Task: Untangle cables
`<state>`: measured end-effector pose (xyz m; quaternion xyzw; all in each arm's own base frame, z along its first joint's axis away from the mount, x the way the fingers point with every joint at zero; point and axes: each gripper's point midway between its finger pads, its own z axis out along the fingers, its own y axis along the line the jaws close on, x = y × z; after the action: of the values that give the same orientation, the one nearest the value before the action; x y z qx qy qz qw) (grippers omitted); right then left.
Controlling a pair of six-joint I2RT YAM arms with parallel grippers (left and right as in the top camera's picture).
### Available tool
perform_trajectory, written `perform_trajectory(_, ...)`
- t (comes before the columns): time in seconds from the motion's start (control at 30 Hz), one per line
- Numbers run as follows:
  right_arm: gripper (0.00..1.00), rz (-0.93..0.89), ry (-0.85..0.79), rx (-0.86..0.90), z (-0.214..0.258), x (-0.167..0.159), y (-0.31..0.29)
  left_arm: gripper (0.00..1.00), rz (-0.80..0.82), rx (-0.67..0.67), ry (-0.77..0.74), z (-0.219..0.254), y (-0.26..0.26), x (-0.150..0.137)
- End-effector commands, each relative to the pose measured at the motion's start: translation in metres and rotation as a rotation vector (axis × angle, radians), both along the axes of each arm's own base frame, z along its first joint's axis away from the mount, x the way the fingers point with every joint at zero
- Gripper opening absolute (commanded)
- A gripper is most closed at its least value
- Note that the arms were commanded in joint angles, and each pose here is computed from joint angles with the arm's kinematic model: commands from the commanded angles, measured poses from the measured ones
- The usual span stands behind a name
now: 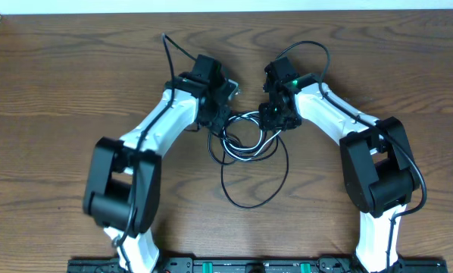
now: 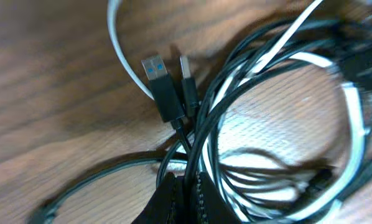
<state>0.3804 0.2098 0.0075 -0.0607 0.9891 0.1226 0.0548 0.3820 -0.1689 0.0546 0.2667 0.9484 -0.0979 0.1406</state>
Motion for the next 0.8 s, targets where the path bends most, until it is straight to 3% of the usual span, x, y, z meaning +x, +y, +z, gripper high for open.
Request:
perform_trajectory(0.0,0.47,0.004,0.006,-0.012,-0.004,0.001,-0.002,0.08,-0.002,-0.023,-0.111,0.044,0.001,0.005)
perform_trajectory(0.1,0.48,0.004,0.007,-0.011,-0.004,0.0,-0.002,0.08,0.022,-0.058,-0.179,0.076,0.001,0.005)
perform_trajectory(0.23,0.57,0.052,0.018,0.04,-0.002,-0.003,0.006,0.08,0.054,-0.113,-0.284,0.124,0.003,0.001)
perform_trajectory(0.43,0.59,0.113,0.035,0.134,0.003,-0.008,0.019,0.08,0.132,-0.242,-0.47,0.206,0.007,-0.01)
perform_trajectory(0.57,0.78,0.196,0.03,0.288,0.02,-0.01,0.036,0.07,0.186,-0.34,-0.566,0.251,0.01,-0.021)
perform_trajectory(0.77,0.82,0.209,-0.036,0.386,0.057,0.001,0.03,0.08,0.155,-0.499,-0.631,0.297,-0.001,-0.041)
